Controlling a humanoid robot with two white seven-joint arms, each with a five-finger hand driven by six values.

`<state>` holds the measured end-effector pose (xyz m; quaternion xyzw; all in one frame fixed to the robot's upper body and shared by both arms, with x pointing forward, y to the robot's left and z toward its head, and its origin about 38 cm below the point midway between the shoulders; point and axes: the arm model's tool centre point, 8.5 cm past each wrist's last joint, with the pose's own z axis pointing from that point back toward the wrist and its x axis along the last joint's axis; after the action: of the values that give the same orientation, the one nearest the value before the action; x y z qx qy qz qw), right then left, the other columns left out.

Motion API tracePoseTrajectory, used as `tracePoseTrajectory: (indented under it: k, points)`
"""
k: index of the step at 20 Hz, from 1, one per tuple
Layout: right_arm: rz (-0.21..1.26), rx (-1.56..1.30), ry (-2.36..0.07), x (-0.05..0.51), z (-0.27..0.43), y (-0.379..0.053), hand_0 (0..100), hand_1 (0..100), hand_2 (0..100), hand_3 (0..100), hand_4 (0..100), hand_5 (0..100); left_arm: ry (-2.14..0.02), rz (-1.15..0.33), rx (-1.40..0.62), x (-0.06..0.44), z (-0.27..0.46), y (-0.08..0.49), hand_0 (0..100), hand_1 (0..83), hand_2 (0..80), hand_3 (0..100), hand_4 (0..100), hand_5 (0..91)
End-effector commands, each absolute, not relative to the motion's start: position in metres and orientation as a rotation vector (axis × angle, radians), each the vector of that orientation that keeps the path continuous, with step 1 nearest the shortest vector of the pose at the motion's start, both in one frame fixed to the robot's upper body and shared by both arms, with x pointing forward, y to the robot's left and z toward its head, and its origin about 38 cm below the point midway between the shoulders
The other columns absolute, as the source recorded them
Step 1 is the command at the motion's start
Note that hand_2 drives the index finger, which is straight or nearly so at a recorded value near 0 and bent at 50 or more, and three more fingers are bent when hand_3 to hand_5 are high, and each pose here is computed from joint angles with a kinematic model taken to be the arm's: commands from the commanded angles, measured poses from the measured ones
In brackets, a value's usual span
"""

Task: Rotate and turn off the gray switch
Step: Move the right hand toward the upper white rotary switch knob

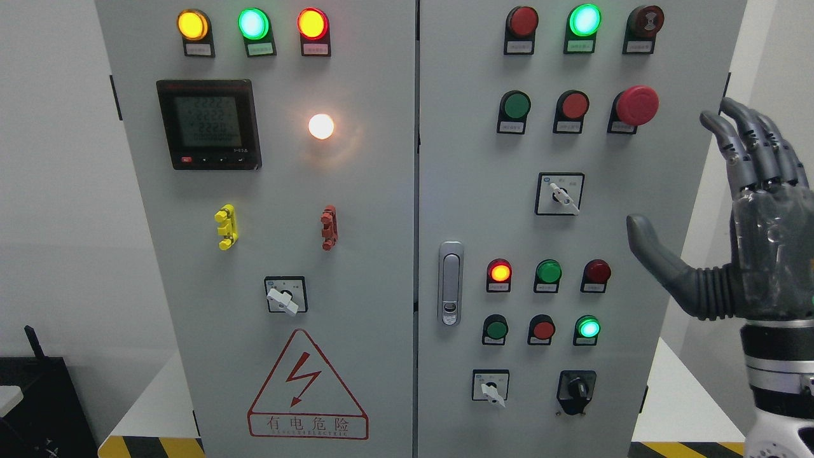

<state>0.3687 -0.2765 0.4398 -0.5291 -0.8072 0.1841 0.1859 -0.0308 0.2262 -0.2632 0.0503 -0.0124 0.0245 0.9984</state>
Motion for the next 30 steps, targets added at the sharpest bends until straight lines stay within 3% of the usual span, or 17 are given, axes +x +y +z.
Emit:
tracePoseTrajectory:
  k: [1,4,8,11,14,18,30]
  points:
    - [0.502,-1.491,-2.273,0.369,0.441,-0.28,20,38,0,40,34,34,-0.01,0.047,0.102,-0.036,-0.263,0.226,12,38.9,0.0,0,0,0.0]
    - [0.501,-1.457,-2.273,0.376,0.438,-0.275,20,41,3,53,49,63,-0.01,0.047,0.1,-0.036,-0.263,0.226,12,38.9,0.0,0,0,0.0]
    - [0.475,-1.393,-2.288,0.381,0.433,-0.264,19,41,21,56,61,75,-0.009,0.047,0.102,-0.036,-0.263,0.226,12,38.9,0.0,0,0,0.0]
    - [0.439,-1.337,-2.255,0.388,0.432,-0.254,14,34,34,59,69,86,-0.01,0.047,0.102,-0.036,-0.263,0.226,12,38.9,0.0,0,0,0.0]
    - [0.431,-1.306,-2.236,0.391,0.431,-0.246,8,32,42,69,78,97,-0.01,0.047,0.102,-0.036,-0.263,0.226,12,38.9,0.0,0,0,0.0]
    - [0.457,-1.271,-2.234,0.396,0.427,-0.233,6,33,43,85,86,100,-0.01,0.047,0.102,-0.036,-0.263,0.226,12,38.9,0.0,0,0,0.0]
    - [0.451,-1.195,-2.165,0.41,0.415,-0.217,3,36,49,94,90,100,-0.01,0.047,0.102,-0.036,-0.263,0.226,12,38.9,0.0,0,0,0.0]
